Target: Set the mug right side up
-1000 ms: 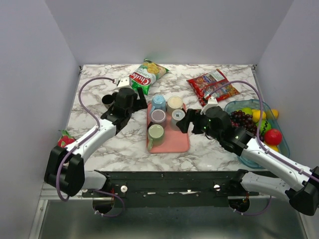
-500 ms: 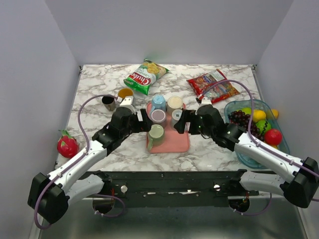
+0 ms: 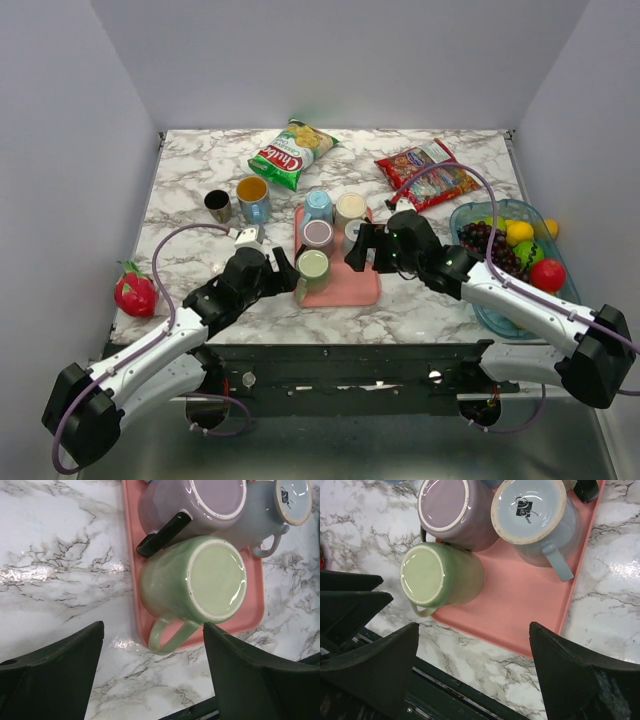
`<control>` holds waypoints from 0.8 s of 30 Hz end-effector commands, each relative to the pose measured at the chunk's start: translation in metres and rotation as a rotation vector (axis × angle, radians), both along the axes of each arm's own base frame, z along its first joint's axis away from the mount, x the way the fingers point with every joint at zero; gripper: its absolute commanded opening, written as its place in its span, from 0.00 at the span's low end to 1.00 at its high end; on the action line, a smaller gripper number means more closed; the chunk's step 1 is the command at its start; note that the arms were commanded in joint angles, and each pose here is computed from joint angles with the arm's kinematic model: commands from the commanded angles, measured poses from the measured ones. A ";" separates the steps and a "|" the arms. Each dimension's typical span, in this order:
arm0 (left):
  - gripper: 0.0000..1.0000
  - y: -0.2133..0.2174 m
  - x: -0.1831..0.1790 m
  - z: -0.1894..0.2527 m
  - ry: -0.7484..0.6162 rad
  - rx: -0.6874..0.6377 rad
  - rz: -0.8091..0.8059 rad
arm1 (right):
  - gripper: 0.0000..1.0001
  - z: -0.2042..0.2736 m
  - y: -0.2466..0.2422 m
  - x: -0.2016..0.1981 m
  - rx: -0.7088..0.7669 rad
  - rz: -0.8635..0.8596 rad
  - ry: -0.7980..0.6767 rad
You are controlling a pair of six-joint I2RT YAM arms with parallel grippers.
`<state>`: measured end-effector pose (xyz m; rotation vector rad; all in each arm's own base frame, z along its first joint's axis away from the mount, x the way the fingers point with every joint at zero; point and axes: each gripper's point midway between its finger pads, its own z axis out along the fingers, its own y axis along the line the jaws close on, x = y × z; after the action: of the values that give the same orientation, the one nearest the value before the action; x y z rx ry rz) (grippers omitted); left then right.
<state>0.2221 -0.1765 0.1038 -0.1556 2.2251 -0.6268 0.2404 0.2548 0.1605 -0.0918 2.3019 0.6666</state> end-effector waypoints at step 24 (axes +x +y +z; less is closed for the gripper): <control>0.62 -0.042 -0.024 -0.048 -0.005 0.209 -0.194 | 0.94 -0.031 0.043 -0.003 -0.124 -0.013 0.052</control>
<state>0.2002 -0.2002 0.0443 0.0874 2.3625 -0.4649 0.2335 0.3058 0.1384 -0.1911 2.3815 0.6122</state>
